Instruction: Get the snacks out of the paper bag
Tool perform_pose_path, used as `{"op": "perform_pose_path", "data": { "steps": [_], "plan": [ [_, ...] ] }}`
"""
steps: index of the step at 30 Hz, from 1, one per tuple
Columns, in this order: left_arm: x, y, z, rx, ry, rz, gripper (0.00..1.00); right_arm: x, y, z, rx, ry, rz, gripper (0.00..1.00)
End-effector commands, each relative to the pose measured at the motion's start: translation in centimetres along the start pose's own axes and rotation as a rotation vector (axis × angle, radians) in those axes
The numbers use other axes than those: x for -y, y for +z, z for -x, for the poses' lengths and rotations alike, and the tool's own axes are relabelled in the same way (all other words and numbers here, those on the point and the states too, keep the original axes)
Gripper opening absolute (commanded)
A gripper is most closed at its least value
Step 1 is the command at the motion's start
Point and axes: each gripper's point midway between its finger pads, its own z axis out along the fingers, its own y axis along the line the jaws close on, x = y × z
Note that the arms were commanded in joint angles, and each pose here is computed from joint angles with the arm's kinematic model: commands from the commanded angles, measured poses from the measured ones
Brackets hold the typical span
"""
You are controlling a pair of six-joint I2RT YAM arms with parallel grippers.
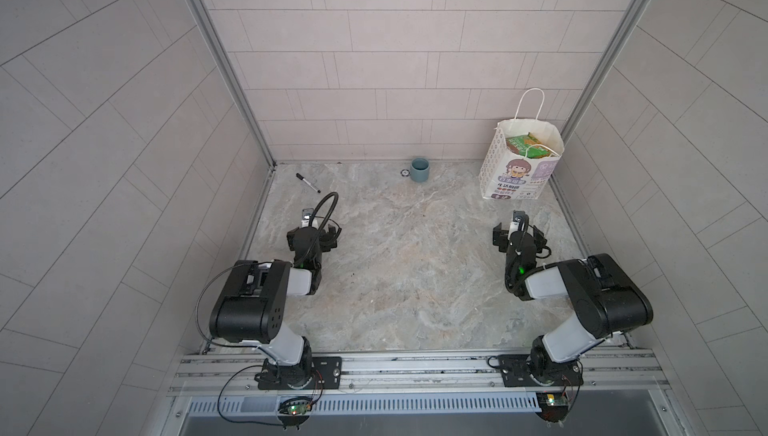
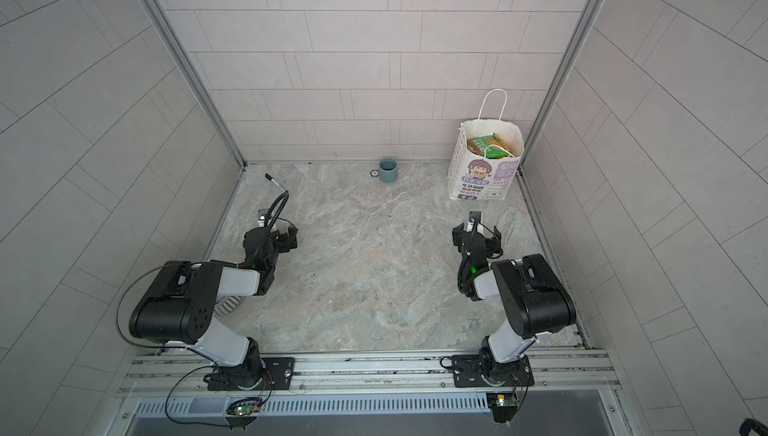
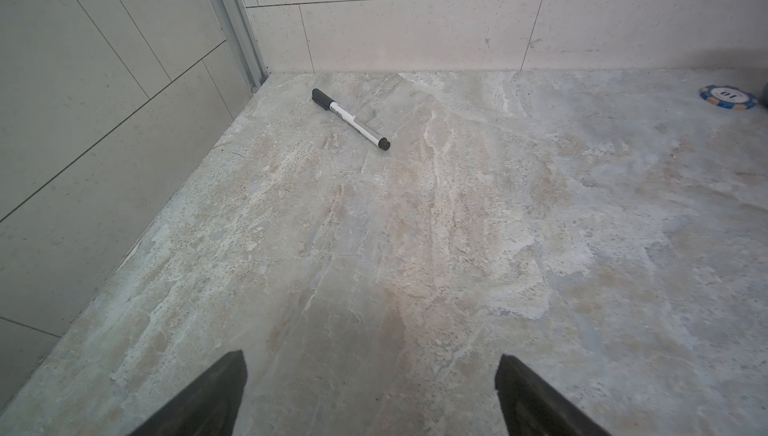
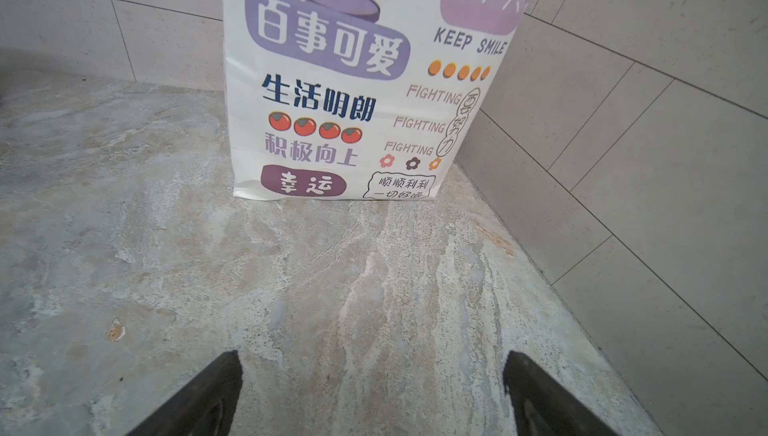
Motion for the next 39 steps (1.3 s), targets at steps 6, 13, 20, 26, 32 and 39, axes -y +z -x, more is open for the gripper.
{"op": "perform_pose_path", "data": {
  "steps": [6, 13, 20, 26, 32, 39],
  "plan": [
    [0.0, 0.2, 0.9, 0.027, -0.016, -0.005, 1.0, 0.1, 0.0, 0.2, 0.008, 0.0, -0.014, 1.0],
    [0.0, 0.3, 0.8, 0.023, -0.015, -0.005, 1.0, 0.1, 0.0, 0.2, 0.009, 0.0, -0.014, 1.0],
    [0.2, -0.4, 1.7, 0.044, -0.002, -0.005, 1.0, 0.2, -0.5, 0.5, 0.035, -0.006, -0.027, 1.0],
    [1.3, -4.7, 6.6, 0.156, 0.092, 0.073, 0.99, 0.0, -4.1, 6.6, 0.1, -0.033, 0.025, 0.99],
    [4.7, -7.6, 14.9, 0.257, -0.18, -0.151, 0.93, 0.1, -3.9, 10.6, 0.015, 0.47, 0.163, 0.98],
    [15.1, -6.4, 19.3, 0.074, -0.171, -0.443, 0.8, 1.5, -1.8, 11.8, -0.111, 0.581, 0.148, 0.63]
  ]
}}
